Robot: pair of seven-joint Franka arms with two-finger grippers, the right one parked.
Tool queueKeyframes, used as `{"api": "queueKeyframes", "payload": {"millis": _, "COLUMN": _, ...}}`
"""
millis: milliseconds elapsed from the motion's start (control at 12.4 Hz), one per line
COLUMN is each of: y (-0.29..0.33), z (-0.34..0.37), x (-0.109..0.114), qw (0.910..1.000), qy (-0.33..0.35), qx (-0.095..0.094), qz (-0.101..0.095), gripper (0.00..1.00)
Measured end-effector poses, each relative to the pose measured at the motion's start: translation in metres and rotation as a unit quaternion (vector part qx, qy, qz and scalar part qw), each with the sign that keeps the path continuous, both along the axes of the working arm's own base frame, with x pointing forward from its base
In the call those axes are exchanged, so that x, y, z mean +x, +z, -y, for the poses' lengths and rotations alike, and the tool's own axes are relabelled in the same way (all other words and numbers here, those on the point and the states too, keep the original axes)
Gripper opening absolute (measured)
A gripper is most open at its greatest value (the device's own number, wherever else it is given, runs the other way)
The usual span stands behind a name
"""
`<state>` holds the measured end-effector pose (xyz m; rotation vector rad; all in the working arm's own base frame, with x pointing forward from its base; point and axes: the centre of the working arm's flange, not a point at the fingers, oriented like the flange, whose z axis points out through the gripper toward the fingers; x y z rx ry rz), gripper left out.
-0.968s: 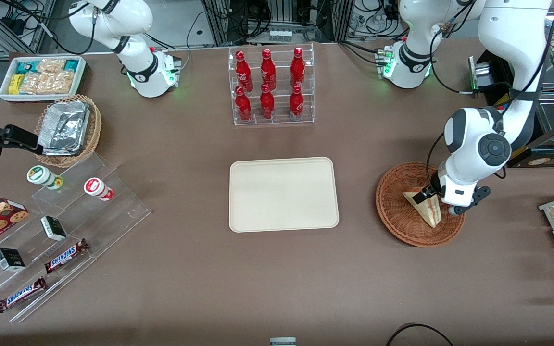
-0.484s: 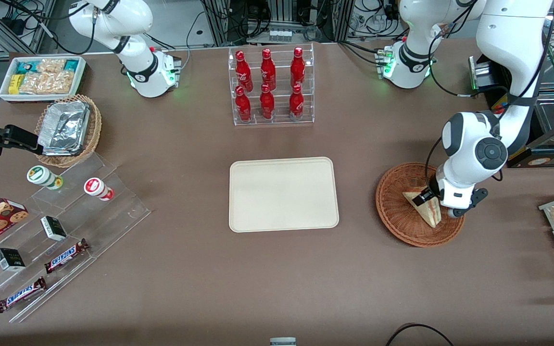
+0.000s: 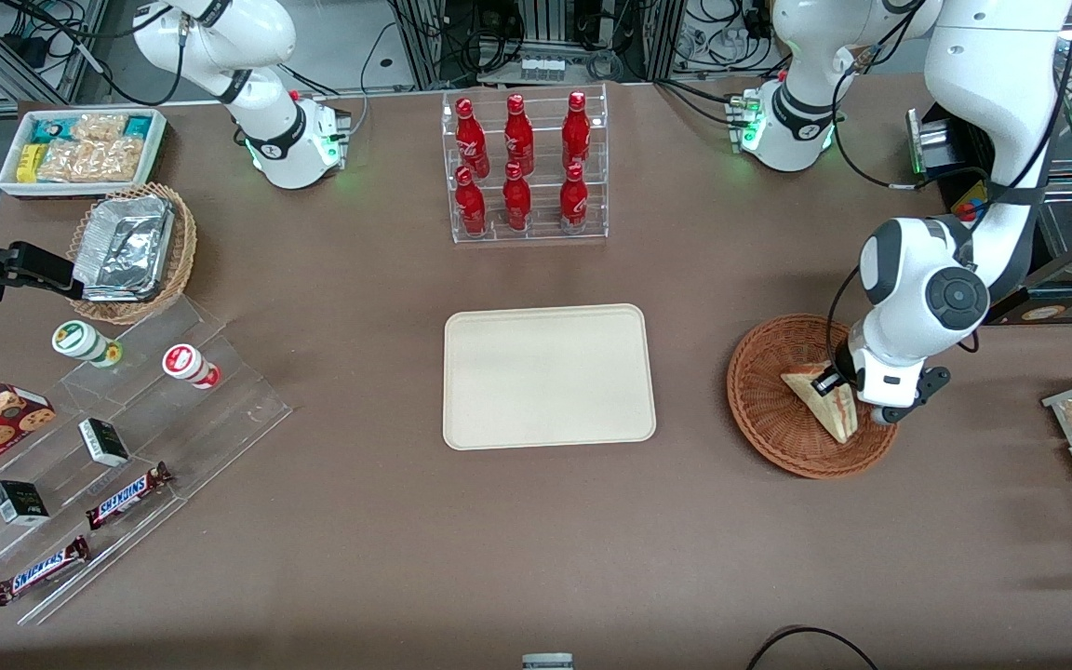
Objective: Place sandwich from basket to tray
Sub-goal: 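Lift the sandwich and carry it with the left gripper toward the tray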
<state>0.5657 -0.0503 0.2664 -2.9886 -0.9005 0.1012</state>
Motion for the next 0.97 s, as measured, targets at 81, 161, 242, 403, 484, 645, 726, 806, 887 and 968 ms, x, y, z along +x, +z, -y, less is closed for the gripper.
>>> {"api": "queueKeyframes", "payload": {"millis": 81, "y": 0.013, "z": 0.001, "x": 0.007, "qw": 0.9999, "qy": -0.009, "qx": 0.002, "qz": -0.015, "gripper": 0.26}}
{"api": "queueKeyframes", "payload": {"millis": 161, "y": 0.029, "z": 0.003, "x": 0.015, "qw": 0.9995, "qy": -0.018, "qx": 0.002, "qz": -0.025, "gripper": 0.24}}
{"api": "queueKeyframes", "payload": {"millis": 242, "y": 0.048, "z": 0.006, "x": 0.024, "qw": 0.9991, "qy": -0.027, "qx": 0.002, "qz": -0.031, "gripper": 0.18}}
{"api": "queueKeyframes", "payload": {"millis": 403, "y": 0.081, "z": 0.018, "x": 0.036, "qw": 0.9983, "qy": -0.047, "qx": 0.0, "qz": -0.033, "gripper": 0.15}}
{"api": "queueKeyframes", "payload": {"millis": 484, "y": 0.09, "z": 0.031, "x": 0.038, "qw": 0.9976, "qy": -0.061, "qx": -0.001, "qz": -0.034, "gripper": 0.15}}
{"api": "queueKeyframes", "payload": {"millis": 645, "y": 0.096, "z": 0.072, "x": 0.033, "qw": 0.9938, "qy": -0.105, "qx": -0.004, "qz": -0.036, "gripper": 0.15}}
{"api": "queueKeyframes", "payload": {"millis": 726, "y": 0.095, "z": 0.095, "x": 0.029, "qw": 0.9904, "qy": -0.133, "qx": -0.005, "qz": -0.037, "gripper": 0.15}}
{"api": "queueKeyframes", "payload": {"millis": 806, "y": 0.094, "z": 0.116, "x": 0.025, "qw": 0.9865, "qy": -0.16, "qx": -0.006, "qz": -0.036, "gripper": 0.15}}
{"api": "queueKeyframes", "payload": {"millis": 887, "y": 0.095, "z": 0.138, "x": 0.024, "qw": 0.9828, "qy": -0.182, "qx": -0.008, "qz": -0.033, "gripper": 0.15}}
{"api": "queueKeyframes", "payload": {"millis": 968, "y": 0.095, "z": 0.158, "x": 0.023, "qw": 0.9796, "qy": -0.198, "qx": -0.009, "qz": -0.03, "gripper": 0.15}}
